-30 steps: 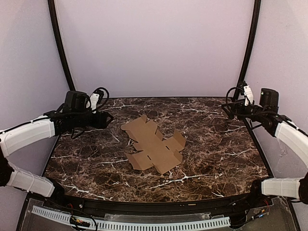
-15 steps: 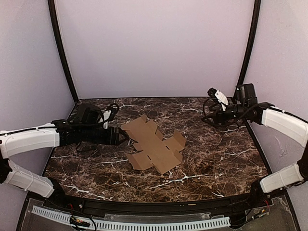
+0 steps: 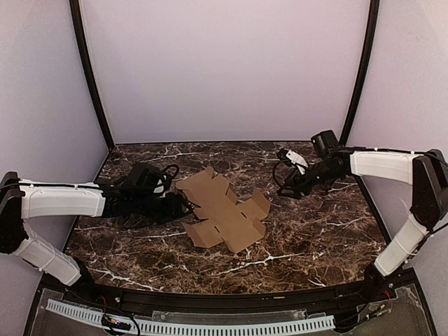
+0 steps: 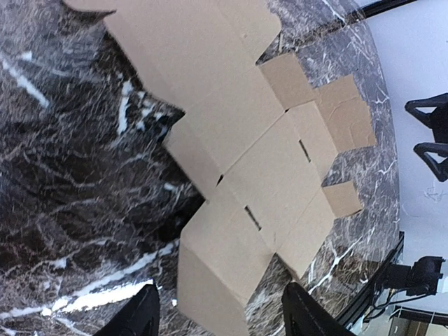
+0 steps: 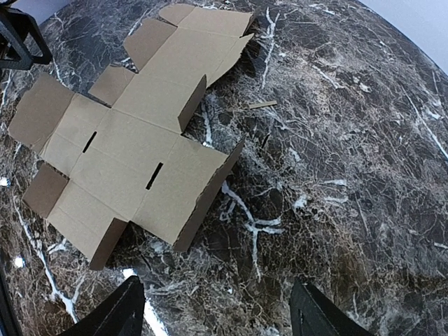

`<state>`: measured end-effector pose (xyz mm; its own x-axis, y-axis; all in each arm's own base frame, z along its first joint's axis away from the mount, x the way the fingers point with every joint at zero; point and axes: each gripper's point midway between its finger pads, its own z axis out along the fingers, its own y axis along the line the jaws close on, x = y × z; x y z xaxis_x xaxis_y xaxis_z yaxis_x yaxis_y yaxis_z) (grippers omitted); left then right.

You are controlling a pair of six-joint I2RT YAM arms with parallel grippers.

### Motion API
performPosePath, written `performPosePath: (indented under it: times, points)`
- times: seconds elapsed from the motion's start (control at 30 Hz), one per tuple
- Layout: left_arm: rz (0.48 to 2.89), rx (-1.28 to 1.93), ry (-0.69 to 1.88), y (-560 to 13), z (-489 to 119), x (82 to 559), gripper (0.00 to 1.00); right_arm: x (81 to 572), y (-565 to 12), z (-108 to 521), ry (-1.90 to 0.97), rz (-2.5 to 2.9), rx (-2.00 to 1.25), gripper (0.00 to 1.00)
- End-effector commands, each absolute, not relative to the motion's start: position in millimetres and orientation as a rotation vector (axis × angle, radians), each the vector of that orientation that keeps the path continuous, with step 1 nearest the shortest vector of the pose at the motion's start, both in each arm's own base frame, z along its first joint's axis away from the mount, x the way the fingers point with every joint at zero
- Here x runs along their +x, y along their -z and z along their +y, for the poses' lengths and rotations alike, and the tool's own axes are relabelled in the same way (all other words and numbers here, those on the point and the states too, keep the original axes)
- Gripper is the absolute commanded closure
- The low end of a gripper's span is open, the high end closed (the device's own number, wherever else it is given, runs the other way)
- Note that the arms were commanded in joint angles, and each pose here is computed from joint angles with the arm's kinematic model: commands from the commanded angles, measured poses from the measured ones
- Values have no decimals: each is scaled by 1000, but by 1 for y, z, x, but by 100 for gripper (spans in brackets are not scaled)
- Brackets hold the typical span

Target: Fold the paper box

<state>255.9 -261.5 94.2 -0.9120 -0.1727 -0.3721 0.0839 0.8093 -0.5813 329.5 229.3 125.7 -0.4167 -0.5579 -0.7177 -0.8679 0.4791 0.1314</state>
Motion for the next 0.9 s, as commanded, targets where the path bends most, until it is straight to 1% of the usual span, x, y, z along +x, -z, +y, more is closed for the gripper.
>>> performPosePath:
  times: [0.0, 0.13, 0.4, 0.7, 0.87]
  points:
    - [2562, -79, 811, -111, -272, 279, 40, 345, -125, 238, -694, 2166, -1131, 30]
    - [2597, -101, 784, -111, -279, 287, 42, 349, -122, 250, -721, 2200, -1143, 31]
    - [2622, -118, 713, -104, -265, 280, 43, 339, -102, 264, -751, 2256, -1189, 36]
    - [2646, -35, 615, -107, -244, 265, 42, 340, -89, 265, -757, 2311, -1182, 47]
    - [2655, -14, 606, -105, -240, 260, 42, 339, -87, 265, -765, 2321, -1185, 57]
